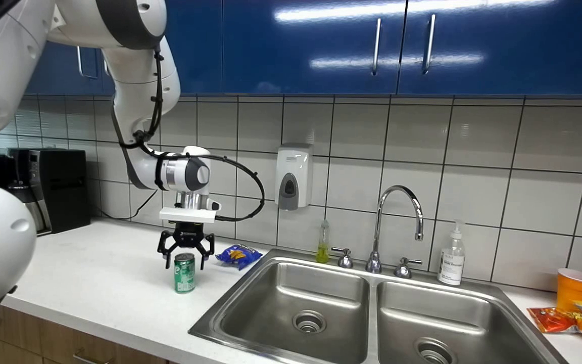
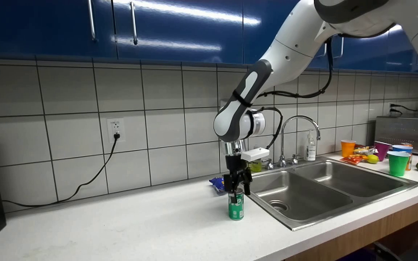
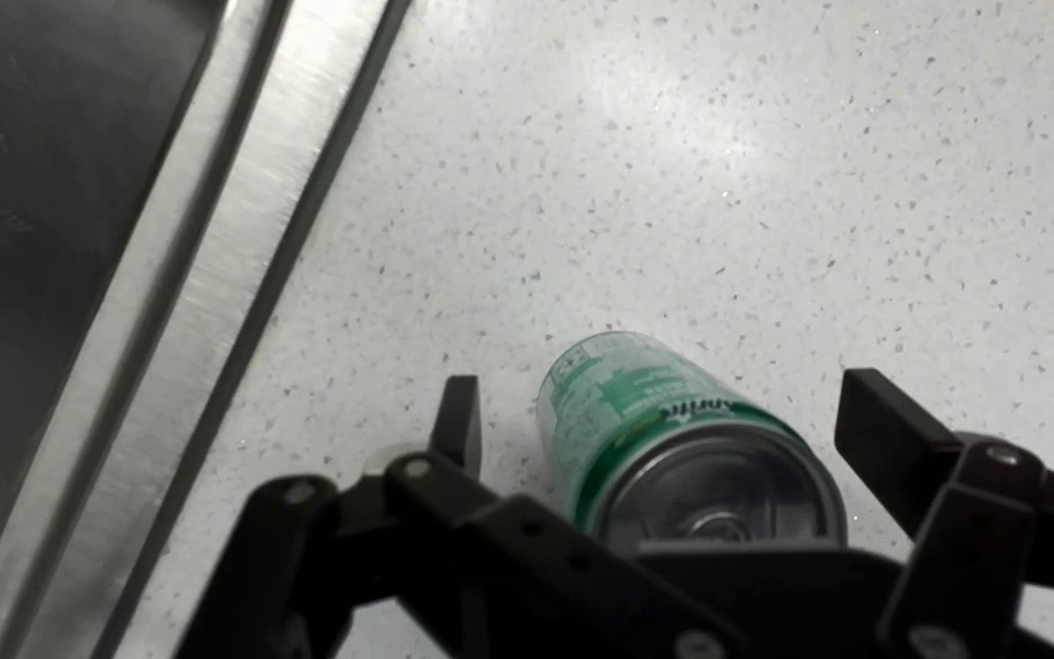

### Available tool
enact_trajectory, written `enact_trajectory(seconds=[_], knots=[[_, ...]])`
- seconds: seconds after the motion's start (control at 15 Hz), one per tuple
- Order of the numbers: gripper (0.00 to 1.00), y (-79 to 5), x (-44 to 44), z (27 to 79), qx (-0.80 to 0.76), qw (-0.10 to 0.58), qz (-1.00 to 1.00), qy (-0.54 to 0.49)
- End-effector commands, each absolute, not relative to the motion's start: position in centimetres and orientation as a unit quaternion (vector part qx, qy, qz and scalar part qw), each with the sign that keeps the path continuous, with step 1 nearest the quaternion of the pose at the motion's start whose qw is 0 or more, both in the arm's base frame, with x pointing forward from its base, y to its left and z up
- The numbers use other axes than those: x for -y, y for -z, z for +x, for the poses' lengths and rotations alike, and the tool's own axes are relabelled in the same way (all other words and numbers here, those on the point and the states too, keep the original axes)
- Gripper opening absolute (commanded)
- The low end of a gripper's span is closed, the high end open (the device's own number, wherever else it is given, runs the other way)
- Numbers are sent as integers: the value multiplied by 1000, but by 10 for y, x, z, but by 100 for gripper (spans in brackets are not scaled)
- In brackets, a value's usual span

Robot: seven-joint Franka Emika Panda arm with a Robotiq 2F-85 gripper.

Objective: Pick up the canned drink and put it in the sink

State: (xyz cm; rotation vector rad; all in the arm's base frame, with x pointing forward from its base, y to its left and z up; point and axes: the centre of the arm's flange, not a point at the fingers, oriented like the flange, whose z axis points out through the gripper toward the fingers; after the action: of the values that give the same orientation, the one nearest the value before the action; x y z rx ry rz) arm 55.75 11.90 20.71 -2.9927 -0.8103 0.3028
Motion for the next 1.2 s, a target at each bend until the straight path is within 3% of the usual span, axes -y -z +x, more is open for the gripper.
enact_trajectory(seconds=[0.0,0.13,0.2,0.27,0.53,0.6,1.13], knots=[[100,-206,-126,568,270,6,-959,-91],[100,-205,-126,570,270,7,-958,-91],[92,-204,-126,571,271,7,-958,-92],[74,-203,-125,571,271,7,-958,-92],[42,-200,-125,573,273,6,-957,-94],[38,-200,-125,573,273,6,-958,-94],[38,-201,-124,574,270,8,-958,-95]])
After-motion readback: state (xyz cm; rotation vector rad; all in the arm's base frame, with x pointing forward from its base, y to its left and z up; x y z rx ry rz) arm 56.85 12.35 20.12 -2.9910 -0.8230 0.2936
